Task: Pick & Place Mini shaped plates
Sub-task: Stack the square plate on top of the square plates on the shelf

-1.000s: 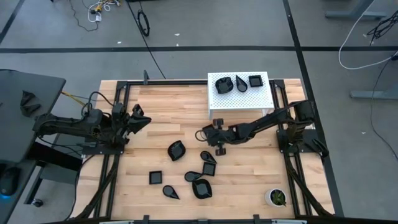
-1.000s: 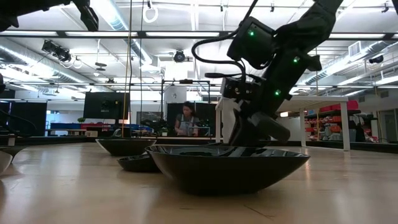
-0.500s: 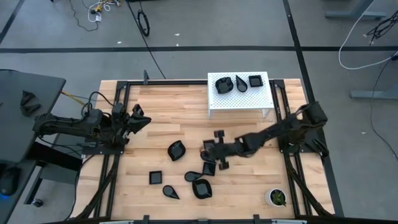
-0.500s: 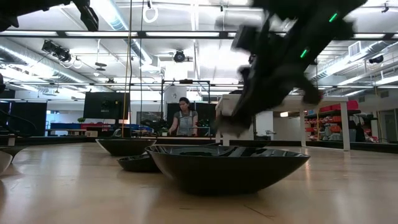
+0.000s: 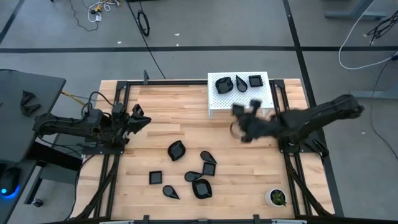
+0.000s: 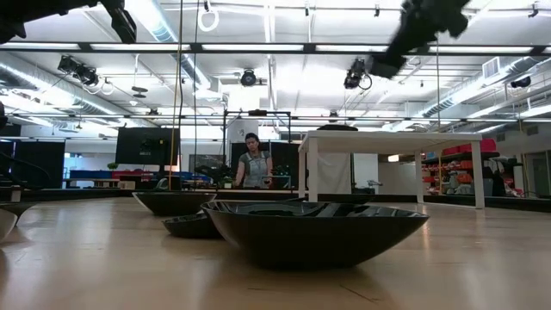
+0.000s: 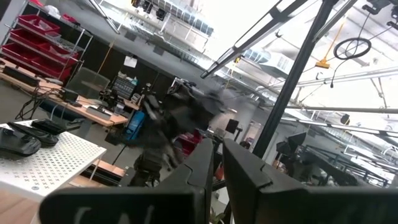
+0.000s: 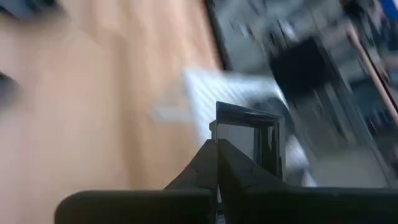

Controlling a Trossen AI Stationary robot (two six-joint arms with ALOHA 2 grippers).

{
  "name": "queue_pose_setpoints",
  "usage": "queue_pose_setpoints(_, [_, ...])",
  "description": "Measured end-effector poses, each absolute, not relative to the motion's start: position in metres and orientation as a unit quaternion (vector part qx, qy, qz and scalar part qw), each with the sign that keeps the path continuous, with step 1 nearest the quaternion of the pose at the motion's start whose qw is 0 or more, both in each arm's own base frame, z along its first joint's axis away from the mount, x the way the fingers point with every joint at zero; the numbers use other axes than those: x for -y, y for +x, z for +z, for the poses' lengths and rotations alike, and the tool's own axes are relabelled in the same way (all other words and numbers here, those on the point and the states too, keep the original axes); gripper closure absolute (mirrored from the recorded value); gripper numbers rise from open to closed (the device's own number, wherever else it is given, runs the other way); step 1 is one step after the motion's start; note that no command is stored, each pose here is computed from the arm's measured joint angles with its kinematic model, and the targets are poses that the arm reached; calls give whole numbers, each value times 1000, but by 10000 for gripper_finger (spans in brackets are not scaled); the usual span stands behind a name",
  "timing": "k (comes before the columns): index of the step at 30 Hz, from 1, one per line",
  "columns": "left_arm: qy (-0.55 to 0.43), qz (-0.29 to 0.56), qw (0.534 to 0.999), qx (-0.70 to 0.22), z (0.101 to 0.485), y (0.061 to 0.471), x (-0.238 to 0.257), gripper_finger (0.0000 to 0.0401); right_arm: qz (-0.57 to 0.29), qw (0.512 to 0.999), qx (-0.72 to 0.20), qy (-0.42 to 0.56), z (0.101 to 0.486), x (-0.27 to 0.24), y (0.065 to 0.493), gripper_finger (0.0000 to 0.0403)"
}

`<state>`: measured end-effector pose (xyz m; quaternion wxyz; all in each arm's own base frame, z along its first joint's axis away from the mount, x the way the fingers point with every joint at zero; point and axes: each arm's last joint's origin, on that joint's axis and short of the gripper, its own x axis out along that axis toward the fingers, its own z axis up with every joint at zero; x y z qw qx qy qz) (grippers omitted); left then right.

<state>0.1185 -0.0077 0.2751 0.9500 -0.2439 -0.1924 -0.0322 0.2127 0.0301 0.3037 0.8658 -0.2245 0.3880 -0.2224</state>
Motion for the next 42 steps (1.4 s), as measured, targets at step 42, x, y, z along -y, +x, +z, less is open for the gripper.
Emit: queue_pose_setpoints(42, [-244, -32, 950, 192, 275, 118, 8, 360, -242, 693, -629, -256, 271, 140, 179, 367])
